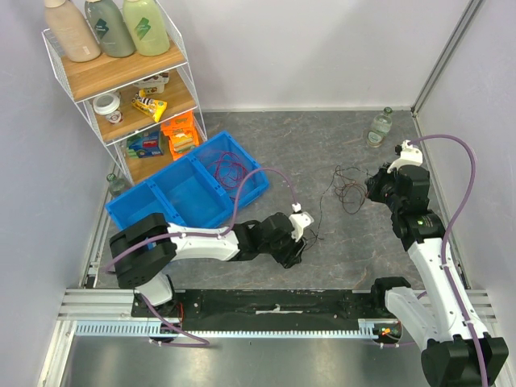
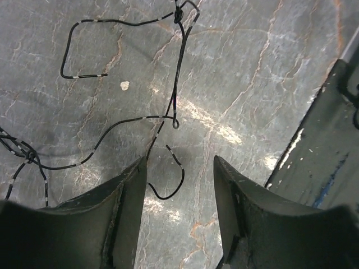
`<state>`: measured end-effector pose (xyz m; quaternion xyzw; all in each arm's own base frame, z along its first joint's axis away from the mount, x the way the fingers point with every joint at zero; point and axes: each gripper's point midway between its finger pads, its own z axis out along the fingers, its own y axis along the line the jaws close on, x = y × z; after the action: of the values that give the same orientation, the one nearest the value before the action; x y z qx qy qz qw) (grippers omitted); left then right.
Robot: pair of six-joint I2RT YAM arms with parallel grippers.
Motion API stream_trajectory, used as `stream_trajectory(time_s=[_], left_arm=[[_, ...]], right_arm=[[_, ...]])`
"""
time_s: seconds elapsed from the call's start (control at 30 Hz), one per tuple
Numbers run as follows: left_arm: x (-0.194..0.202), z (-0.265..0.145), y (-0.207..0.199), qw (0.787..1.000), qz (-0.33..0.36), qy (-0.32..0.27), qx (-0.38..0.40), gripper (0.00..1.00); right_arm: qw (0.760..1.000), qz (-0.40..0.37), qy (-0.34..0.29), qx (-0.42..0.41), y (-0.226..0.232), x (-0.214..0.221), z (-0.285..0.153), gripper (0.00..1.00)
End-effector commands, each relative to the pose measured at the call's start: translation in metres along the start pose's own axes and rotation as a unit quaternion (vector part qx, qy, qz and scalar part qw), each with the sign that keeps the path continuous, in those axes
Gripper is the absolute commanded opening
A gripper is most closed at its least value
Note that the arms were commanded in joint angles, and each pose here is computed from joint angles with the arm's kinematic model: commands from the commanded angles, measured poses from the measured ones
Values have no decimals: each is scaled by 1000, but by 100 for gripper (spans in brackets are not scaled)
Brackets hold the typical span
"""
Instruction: Untangle the cables
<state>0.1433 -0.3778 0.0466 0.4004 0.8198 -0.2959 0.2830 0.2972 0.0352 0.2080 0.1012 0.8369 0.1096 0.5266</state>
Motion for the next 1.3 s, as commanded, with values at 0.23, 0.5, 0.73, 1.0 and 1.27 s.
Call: stream_trajectory(time_s=[0.23,0.5,0.73,1.0,1.27], left_arm=[[-31,-15,21,990,52,-39,-126,12],[-88,-159,26,962,-30,-216,-167,2],[-105,-309,40,901,-91,-387,-173,2],[-123,-377,26,876,-122,-450,-121,2],[-145,-371,22,882,-133,-432,-136,2]], right_arm=[[1000,-4,-16,0,0,-7,-2,0],[985,36,-52,160,-51,-27,-14,0],[980,60,-60,181,-54,-40,-7,0],[994,-13,39,-105,42,-2,25,8],[991,-67,104,-54,37,37,32,0]])
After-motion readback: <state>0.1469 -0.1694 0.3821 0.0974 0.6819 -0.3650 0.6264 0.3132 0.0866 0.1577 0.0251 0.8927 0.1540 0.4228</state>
